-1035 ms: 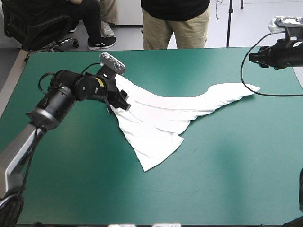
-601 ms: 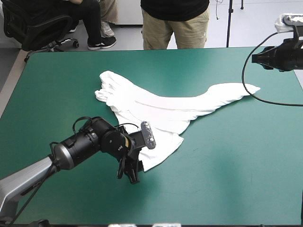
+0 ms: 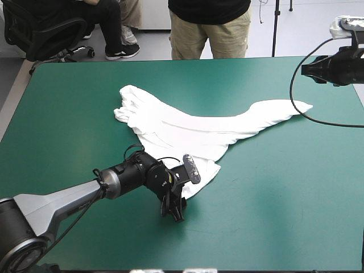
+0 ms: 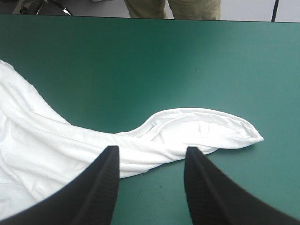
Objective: Fold the cloth
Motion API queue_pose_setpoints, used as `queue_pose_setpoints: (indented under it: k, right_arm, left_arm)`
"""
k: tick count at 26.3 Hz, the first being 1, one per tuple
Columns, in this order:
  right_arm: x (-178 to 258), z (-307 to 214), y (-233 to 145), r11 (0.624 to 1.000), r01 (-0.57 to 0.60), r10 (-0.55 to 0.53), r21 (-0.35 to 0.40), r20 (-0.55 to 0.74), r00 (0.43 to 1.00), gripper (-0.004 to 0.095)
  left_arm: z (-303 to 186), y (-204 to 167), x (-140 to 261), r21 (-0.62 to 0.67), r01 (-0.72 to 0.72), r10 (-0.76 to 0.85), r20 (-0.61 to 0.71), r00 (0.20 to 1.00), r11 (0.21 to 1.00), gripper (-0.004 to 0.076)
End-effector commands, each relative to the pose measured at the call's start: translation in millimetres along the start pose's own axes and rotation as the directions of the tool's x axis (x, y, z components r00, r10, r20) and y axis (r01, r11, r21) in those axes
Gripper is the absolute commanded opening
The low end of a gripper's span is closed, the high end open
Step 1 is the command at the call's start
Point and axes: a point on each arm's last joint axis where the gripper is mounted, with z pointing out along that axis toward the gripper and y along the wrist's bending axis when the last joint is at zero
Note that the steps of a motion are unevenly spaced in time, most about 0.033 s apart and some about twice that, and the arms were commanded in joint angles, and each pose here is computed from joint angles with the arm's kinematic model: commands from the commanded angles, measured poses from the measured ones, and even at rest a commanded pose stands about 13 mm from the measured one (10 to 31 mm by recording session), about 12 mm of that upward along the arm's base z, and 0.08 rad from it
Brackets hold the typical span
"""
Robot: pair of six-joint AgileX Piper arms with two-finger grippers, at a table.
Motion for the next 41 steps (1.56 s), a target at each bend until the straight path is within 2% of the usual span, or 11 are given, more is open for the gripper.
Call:
queue_pose_setpoints:
  k: [1, 3, 4, 5, 9, 18, 28, 33, 35, 37, 41]
  right_arm:
    - [-10, -24, 9, 1.0, 0.023, -0.025, 0.02, 0.116, 0.993, 0.0414]
    - [-9, -24, 5, 0.998, 0.037, -0.042, 0.051, 0.103, 0.994, 0.0414]
    - [-9, -21, 3, 0.997, 0.041, -0.047, 0.067, 0.091, 0.995, 0.0414]
    - [-8, -19, 0, 0.996, 0.043, -0.049, 0.084, 0.074, 0.996, 0.0414]
    - [-5, 19, -25, 0.99, 0.016, -0.013, 0.143, -0.018, 1.0, 0.0416]
    - [17, 128, -84, 0.975, -0.046, 0.087, 0.217, -0.185, 0.979, 0.0515]
    - [38, 206, -122, 0.96, -0.095, 0.138, 0.263, -0.15, 0.979, 0.0514]
    - [53, 227, -130, 0.959, -0.116, 0.171, 0.259, -0.202, 0.964, 0.0503]
    - [58, 232, -131, 0.959, -0.121, 0.183, 0.256, -0.234, 0.955, 0.0455]
    - [63, 236, -132, 0.96, -0.125, 0.192, 0.252, -0.262, 0.946, 0.0352]
    - [64, 236, -131, 0.964, -0.112, 0.178, 0.241, -0.271, 0.946, -0.0009]
  left_arm:
    - [16, 5, -6, -0.023, 0.005, -0.005, -0.002, 1.0, 1.0, 0.0391]
    - [25, 6, -6, -0.019, 0.065, -0.066, -0.011, 0.998, 0.998, 0.0215]
    - [27, 6, -5, -0.015, 0.096, -0.096, -0.023, 0.995, 0.995, 0.0064]
    - [27, 6, -4, -0.01, 0.11, -0.11, -0.029, 0.994, 0.994, -0.0006]
    - [27, 4, -1, 0.006, 0.135, -0.134, -0.069, 0.988, 0.991, -0.0009]
    - [27, 2, 1, 0.019, 0.141, -0.138, -0.091, 0.986, 0.99, -0.0009]
    - [27, 0, -1, 0.041, 0.171, -0.168, -0.08, 0.983, 0.984, -0.0009]
    - [27, 0, -1, 0.038, 0.171, -0.168, -0.073, 0.983, 0.985, -0.0009]
    - [27, 1, -2, 0.036, 0.171, -0.168, -0.068, 0.983, 0.985, -0.0009]
    - [27, 1, -2, 0.035, 0.171, -0.168, -0.067, 0.983, 0.985, -0.0009]
    - [27, 1, -2, 0.035, 0.171, -0.168, -0.067, 0.983, 0.985, -0.0009]
